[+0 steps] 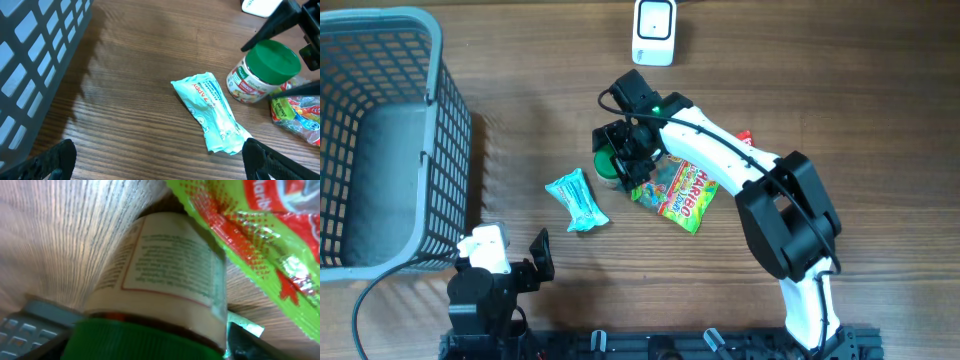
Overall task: Scan the item barcode
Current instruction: 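Reach the right gripper over the green-lidded jar and grasp it, then lift the green jar upward with the right gripper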
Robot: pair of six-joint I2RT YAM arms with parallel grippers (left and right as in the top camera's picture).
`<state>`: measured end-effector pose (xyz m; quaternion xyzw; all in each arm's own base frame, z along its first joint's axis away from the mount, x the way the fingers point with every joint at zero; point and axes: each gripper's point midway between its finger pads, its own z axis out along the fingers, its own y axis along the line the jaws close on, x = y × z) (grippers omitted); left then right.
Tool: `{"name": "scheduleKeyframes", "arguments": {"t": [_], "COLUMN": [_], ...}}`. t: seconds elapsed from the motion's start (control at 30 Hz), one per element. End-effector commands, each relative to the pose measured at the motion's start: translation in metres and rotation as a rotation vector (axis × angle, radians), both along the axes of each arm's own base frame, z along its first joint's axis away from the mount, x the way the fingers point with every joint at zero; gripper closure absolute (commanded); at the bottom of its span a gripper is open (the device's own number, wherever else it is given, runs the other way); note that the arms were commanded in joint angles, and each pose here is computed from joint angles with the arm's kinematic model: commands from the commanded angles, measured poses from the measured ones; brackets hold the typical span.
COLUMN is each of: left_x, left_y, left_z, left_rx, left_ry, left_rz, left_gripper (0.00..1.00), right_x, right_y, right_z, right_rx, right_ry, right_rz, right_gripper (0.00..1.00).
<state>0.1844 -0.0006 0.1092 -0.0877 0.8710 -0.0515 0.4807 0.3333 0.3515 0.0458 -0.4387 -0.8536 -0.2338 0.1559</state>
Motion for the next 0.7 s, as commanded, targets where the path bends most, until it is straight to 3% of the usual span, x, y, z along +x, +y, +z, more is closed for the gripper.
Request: {"name": "scheduleKeyframes", "arguments": {"t": [0.0, 0.13, 0.37, 0.57, 0.67], "left_x": [0.0, 0.0, 0.0, 0.0, 0.0], "left_y": [0.001, 0.001, 0.001, 0.001, 0.001], "left_z": [-0.003, -0.003, -0.003, -0.003, -0.003], "left_rx": [0.026, 0.026, 0.026, 0.026, 0.026], "left_ry": [0.002, 0.002, 0.002, 0.002, 0.002], "left_rz": [-0.007, -0.007, -0.007, -0.007, -0.007], "left_gripper": [0.0, 0.0, 0.0, 0.0, 0.0], "right_x": [-0.01, -0.016, -0.031, -0.05, -0.048], "right_y": [-0.009, -0.023, -0.039, -0.117, -0.152], "right_z": [-0.006, -0.011, 0.001, -0.002, 0.003], "right_rx": [-0.047, -0.083, -0.044, -0.339, -0.509], "right_ry": [-0.025, -0.151, -0.405, -0.264, -0.185], "right_rz": [0.129, 0.395, 0.974, 1.317, 1.39], "right_gripper": [0.3, 0.36, 0.34, 0.33, 0.29]}}
